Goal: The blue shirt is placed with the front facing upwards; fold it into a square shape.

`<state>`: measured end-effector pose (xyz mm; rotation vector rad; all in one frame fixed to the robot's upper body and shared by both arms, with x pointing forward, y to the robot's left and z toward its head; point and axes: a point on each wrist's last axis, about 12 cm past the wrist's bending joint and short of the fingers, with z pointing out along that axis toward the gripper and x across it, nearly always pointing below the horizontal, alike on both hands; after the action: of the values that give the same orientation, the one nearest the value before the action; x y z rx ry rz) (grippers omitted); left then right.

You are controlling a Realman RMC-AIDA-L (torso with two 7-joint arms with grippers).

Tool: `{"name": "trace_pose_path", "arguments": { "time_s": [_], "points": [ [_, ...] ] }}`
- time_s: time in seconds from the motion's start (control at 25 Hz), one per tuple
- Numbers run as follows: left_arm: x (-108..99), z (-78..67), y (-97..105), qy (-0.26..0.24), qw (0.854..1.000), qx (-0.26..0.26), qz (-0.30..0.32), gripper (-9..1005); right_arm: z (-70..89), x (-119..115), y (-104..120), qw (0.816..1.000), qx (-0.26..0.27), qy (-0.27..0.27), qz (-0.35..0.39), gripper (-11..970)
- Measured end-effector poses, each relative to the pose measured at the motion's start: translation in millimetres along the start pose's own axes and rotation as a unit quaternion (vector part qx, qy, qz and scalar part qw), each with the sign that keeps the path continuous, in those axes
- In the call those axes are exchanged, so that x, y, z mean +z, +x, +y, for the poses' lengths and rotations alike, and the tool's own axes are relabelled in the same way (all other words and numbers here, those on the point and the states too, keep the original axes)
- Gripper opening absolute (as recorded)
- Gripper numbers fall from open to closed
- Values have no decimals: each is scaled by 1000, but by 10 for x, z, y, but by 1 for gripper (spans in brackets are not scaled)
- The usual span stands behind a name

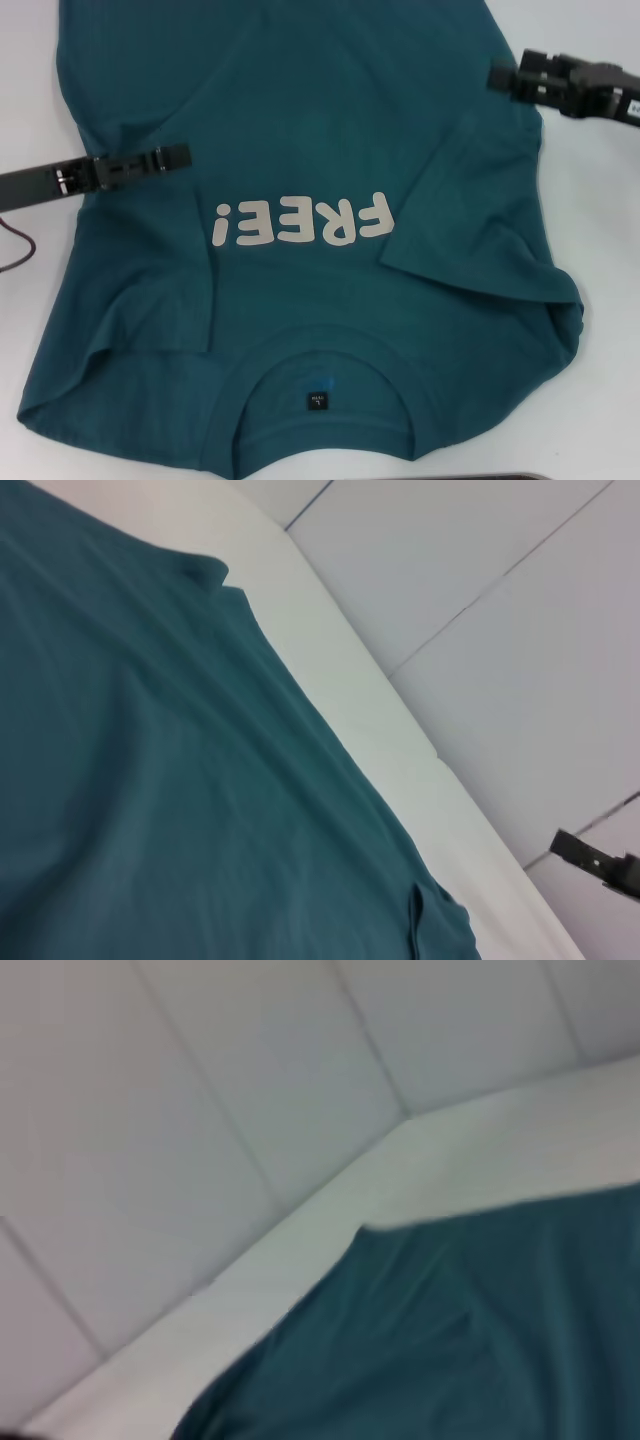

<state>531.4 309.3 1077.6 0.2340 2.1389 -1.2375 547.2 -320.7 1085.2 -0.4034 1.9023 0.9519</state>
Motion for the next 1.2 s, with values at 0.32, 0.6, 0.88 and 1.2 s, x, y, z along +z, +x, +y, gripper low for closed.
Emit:
{"name": "trace_pose_path", "arguments": {
  "time_s": [0.32, 0.6, 0.88, 1.2],
  "points": [
    [-61, -3, 198, 9, 999, -14, 50, 917, 85, -210, 142, 993, -11, -63, 98, 911],
    [-288, -5, 343, 20, 996, -41, 72, 917, 184, -285, 180, 985, -22, -114, 125, 904],
    [-525, 31, 424, 7, 992, -89, 87, 917, 182, -208, 147, 983, -30, -115, 140, 896],
    [-810, 132, 385, -41, 988, -124, 86, 917, 166, -172, 83, 983, -38, -113, 136, 895]
  ]
}}
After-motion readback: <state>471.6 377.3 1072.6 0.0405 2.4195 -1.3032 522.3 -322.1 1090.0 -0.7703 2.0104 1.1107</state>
